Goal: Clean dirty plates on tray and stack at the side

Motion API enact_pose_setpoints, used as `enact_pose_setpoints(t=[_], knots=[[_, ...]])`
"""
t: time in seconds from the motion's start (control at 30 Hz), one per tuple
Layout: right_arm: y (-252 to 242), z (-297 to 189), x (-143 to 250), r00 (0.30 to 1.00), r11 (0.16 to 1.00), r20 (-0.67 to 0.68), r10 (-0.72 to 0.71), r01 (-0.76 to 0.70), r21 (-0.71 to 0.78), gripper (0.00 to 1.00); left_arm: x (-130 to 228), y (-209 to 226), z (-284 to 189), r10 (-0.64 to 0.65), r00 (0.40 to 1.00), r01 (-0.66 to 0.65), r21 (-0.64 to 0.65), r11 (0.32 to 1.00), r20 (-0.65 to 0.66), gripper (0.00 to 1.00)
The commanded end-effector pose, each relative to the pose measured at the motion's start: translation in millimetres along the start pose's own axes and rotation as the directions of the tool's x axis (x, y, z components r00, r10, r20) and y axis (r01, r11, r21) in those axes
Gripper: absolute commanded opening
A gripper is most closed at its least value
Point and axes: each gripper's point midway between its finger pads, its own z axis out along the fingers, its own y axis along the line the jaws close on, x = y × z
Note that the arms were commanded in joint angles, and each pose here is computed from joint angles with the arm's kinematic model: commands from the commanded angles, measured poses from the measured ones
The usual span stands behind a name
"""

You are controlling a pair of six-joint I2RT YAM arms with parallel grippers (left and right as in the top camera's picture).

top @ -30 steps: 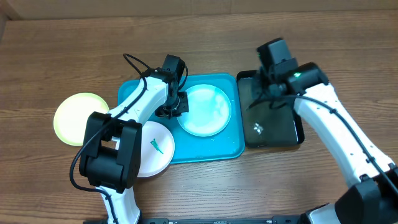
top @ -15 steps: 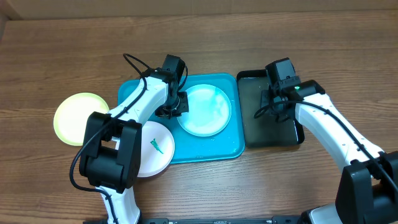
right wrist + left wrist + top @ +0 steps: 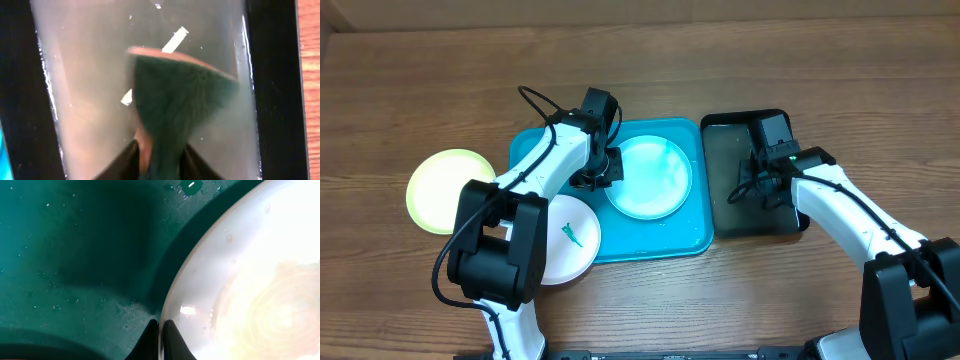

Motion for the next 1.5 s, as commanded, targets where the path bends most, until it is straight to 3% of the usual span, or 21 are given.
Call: enact_pose_setpoints(t=[0.0,0.07,0.13,0.4,0.63,0.9,1.1,1.47], knots=[[-3,0,-3,1.000,1.000,0.012,0.003,-0.003,0.008,0.41,3,9,-2,-0.012,1.000,0.012,-0.036,0.999,0.008,0.04],[-1,-4,-5,1.000,1.000,0.000,0.008,-0.008,-0.008,0.56,3,9,-2,-0.012,1.000,0.012,-0.037,0.999,0.008,0.04],[1,-13,-9,1.000,0.999,-0.022,0.021,-0.022,-0.041,0.64,3,9,-2,-0.012,1.000,0.012,-0.037,0.999,0.008,0.04],[-27,-64,-63,0.991,0.991,0.020,0.129,-0.128,-0.050,0.79,3,9,-2,-0.012,1.000,0.012,-0.037,0.999,0.008,0.04],[-86,-71,-90,0.956,0.960,0.091,0.278,-0.278,-0.019,1.00,3,9,-2,-0.012,1.000,0.012,-0.037,0.999,0.007,0.04],[-123,-71,-84,0.924,0.927,0.078,0.374,-0.376,0.017,1.00,3,10,-1,-0.012,1.000,0.012,-0.040,0.999,0.010,0.05],[-122,-71,-85,0.924,0.927,0.082,0.373,-0.376,0.015,1.00,3,9,-1,-0.012,1.000,0.012,-0.039,0.999,0.012,0.14],[-122,-71,-85,0.924,0.927,0.082,0.373,-0.376,0.015,1.00,10,11,7,-0.013,1.000,0.013,-0.035,0.999,-0.002,0.11]])
